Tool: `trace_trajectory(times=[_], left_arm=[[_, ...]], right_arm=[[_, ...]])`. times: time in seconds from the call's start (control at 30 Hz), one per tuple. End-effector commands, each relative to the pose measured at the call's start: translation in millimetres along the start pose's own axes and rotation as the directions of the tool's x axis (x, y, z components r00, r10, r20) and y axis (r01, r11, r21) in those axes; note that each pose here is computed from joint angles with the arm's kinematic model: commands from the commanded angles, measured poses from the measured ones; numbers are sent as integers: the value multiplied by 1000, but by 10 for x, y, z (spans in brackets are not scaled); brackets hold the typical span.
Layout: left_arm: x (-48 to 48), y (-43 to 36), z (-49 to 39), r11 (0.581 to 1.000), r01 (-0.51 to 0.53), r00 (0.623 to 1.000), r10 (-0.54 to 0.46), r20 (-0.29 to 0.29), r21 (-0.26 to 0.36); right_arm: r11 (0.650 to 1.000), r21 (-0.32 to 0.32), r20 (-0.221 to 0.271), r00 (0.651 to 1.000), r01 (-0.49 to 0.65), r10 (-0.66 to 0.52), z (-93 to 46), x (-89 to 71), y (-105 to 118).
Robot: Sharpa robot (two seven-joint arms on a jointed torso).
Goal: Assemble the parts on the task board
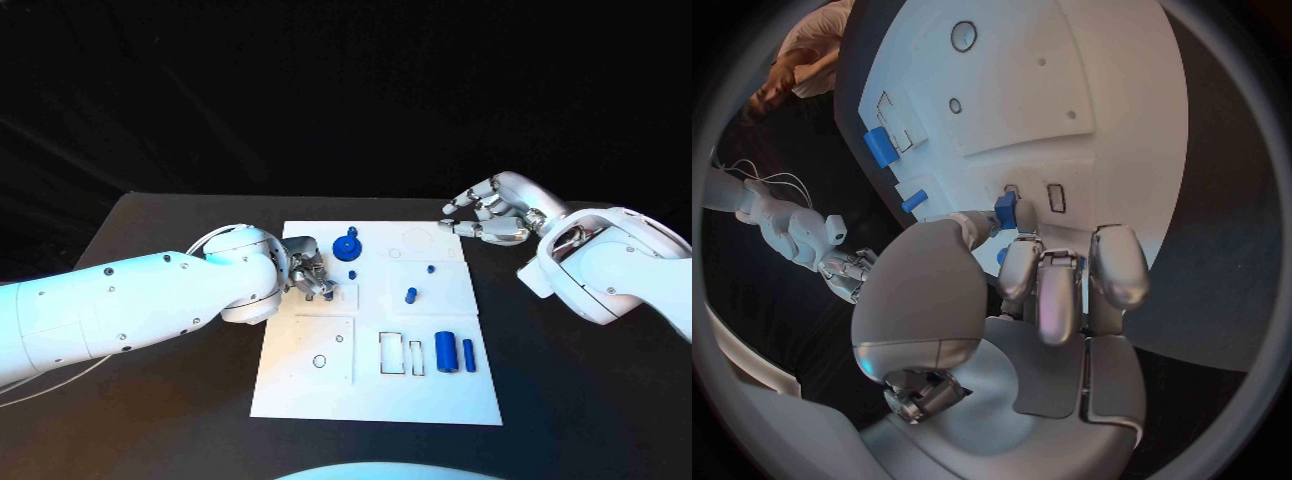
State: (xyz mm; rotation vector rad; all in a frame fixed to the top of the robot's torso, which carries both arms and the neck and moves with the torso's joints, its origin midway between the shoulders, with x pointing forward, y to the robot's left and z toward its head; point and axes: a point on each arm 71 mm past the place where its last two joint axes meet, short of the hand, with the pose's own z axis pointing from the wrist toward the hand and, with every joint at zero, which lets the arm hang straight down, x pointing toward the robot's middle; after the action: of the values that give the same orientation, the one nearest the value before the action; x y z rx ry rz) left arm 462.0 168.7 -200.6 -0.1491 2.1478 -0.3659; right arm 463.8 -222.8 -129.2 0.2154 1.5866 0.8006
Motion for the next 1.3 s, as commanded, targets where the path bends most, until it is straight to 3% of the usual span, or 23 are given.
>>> trace_trajectory(times=[0.03,0.7,1.3], left_arm=[[22,12,9,999,-38,999,38,-13,-7],[57,37,2,997,-73,995,71,-69,-20],[65,23,0,998,-67,995,65,-74,-18]], right_arm=[[1000,-4,-10,1000,6,-6,0,10,4],[1000,-4,-13,1000,6,-6,-1,13,2],[1000,-5,-12,1000,6,-6,2,16,5]])
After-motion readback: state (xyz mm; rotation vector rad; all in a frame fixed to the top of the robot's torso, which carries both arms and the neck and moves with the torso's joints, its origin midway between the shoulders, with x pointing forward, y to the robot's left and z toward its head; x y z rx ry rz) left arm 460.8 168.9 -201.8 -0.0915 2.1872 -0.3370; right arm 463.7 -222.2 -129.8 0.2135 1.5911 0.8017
